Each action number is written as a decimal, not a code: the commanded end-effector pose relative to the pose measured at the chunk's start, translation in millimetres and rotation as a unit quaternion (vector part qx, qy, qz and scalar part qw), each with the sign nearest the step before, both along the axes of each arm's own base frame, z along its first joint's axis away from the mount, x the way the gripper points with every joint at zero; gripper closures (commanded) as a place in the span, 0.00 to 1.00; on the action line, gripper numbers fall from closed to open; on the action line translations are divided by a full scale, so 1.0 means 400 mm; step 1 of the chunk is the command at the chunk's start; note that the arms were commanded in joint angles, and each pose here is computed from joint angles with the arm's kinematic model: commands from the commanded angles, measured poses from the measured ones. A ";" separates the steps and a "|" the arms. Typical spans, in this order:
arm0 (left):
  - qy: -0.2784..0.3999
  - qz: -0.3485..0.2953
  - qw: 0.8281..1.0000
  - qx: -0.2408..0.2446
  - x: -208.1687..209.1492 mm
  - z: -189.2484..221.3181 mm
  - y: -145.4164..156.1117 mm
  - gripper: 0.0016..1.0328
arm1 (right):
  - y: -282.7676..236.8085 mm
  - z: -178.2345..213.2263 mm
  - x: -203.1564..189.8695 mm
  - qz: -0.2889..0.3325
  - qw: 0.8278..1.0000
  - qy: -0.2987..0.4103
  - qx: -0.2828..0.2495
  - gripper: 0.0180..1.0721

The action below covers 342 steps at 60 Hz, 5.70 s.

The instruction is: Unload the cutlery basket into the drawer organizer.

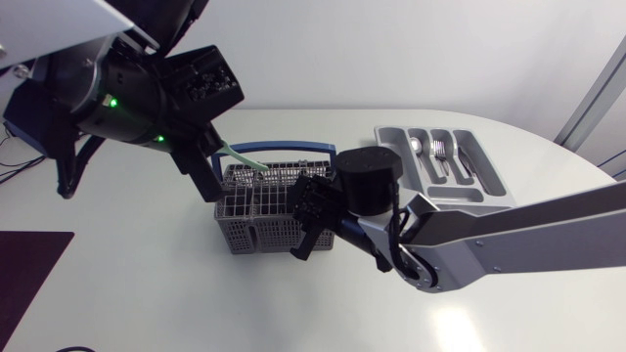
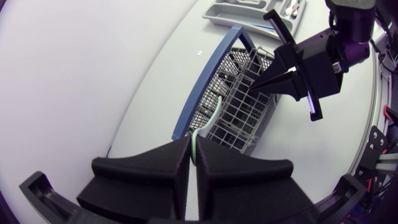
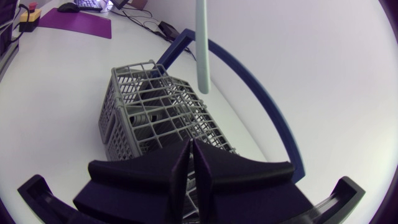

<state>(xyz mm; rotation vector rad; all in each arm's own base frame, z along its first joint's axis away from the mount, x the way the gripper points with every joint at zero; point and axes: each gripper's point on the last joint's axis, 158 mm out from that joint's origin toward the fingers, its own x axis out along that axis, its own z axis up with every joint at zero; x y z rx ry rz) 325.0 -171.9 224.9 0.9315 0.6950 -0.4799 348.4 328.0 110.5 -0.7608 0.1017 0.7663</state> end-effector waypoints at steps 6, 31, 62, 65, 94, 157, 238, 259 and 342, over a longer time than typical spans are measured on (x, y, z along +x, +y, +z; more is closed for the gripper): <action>-0.018 0.020 0.999 -0.039 -0.003 0.074 0.028 0.97 | -0.006 0.029 -0.009 -0.004 1.000 -0.008 0.011 0.89; -0.066 0.030 0.995 -0.072 -0.060 0.155 0.099 0.97 | 0.039 -0.057 0.037 -0.003 1.000 0.011 -0.018 0.89; -0.084 0.033 0.989 -0.115 -0.061 0.200 0.100 0.97 | -0.014 0.136 0.015 -0.025 0.999 -0.037 0.025 0.89; -0.077 0.033 0.988 -0.133 -0.062 0.199 0.092 0.97 | -0.029 0.159 0.008 -0.033 0.998 -0.043 0.032 0.88; 0.118 0.031 0.957 -0.263 -0.008 0.061 -0.053 0.97 | -0.099 0.281 -0.105 -0.050 0.994 -0.087 0.052 0.43; 0.228 -0.010 0.934 -0.276 -0.038 0.015 -0.143 0.97 | 0.017 0.253 -0.120 -0.007 0.995 -0.097 0.017 0.52; 0.232 -0.012 0.932 -0.278 -0.053 0.008 -0.143 0.41 | 0.026 0.236 -0.115 -0.005 0.996 -0.089 0.005 0.88; 0.168 0.004 0.932 -0.321 -0.008 0.103 -0.096 0.05 | -0.007 0.220 -0.136 -0.003 0.997 -0.081 -0.002 0.88; -0.080 0.090 0.954 -0.273 0.077 0.004 0.201 0.05 | -0.799 -0.110 0.011 -0.004 0.975 0.132 -0.176 0.88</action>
